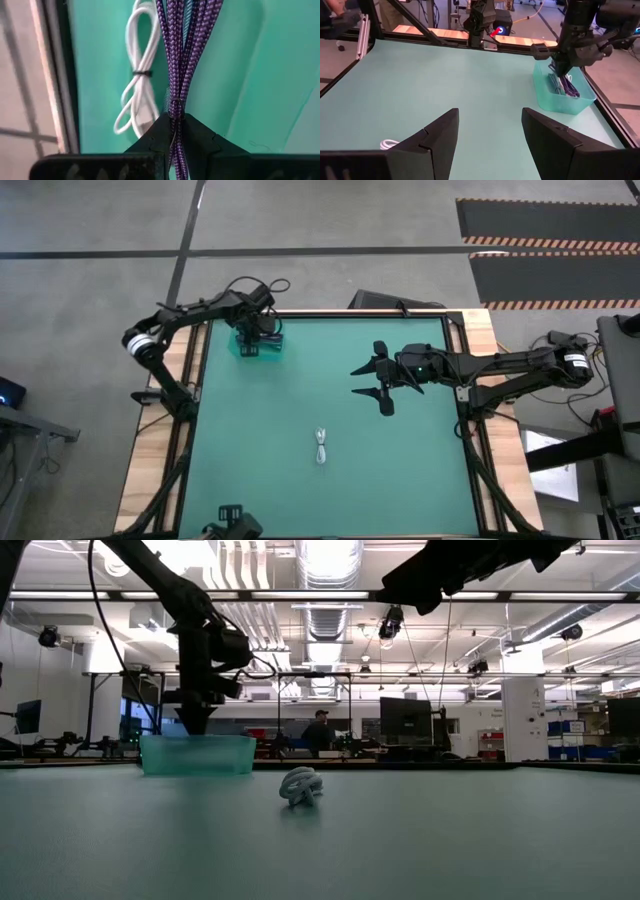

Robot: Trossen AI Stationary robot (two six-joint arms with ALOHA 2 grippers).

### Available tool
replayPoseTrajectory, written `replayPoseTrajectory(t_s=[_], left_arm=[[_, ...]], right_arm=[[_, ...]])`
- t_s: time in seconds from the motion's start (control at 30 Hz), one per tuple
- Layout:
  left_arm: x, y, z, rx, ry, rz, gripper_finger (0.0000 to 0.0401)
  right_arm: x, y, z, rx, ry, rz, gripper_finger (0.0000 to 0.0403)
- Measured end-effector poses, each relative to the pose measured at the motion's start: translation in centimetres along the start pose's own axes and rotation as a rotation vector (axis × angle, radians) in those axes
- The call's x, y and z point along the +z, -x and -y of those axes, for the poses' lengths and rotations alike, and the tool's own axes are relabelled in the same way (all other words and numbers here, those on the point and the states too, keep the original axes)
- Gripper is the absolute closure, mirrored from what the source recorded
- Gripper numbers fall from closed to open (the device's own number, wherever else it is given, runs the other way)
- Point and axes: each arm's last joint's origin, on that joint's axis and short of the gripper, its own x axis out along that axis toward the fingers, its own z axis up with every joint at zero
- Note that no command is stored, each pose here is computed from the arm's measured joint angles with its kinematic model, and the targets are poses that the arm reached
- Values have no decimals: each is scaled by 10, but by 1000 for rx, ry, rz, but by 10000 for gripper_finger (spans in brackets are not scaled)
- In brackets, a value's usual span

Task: Pick and place USB-C Cables
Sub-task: Put the violet USB cable into the blue bin

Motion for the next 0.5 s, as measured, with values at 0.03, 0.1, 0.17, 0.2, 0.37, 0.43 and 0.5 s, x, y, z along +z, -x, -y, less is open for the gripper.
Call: replayPoseTrajectory(t_s=[0.03, 0.1, 0.17, 0.2, 0.37, 0.43, 0.5], left_arm=[[-1, 2, 0, 13, 0, -8, 382], [-2, 5, 0, 27, 0, -15, 382], [-3, 5, -1, 31, -1, -15, 382], [-3, 5, -1, 31, -1, -15, 382], [-3, 3, -1, 25, 5, -18, 382], [-3, 1, -2, 21, 6, -22, 382], [-3, 1, -2, 21, 7, -22, 382]], right_arm=[[0, 0, 0, 0, 0, 0, 194], [0, 0, 0, 0, 0, 0, 194], [0, 0, 0, 0, 0, 0, 194], [0, 0, 0, 0, 0, 0, 194], [0, 0, 0, 0, 0, 0, 194], [0, 0, 0, 0, 0, 0, 194], [0, 0, 0, 0, -1, -1, 194]])
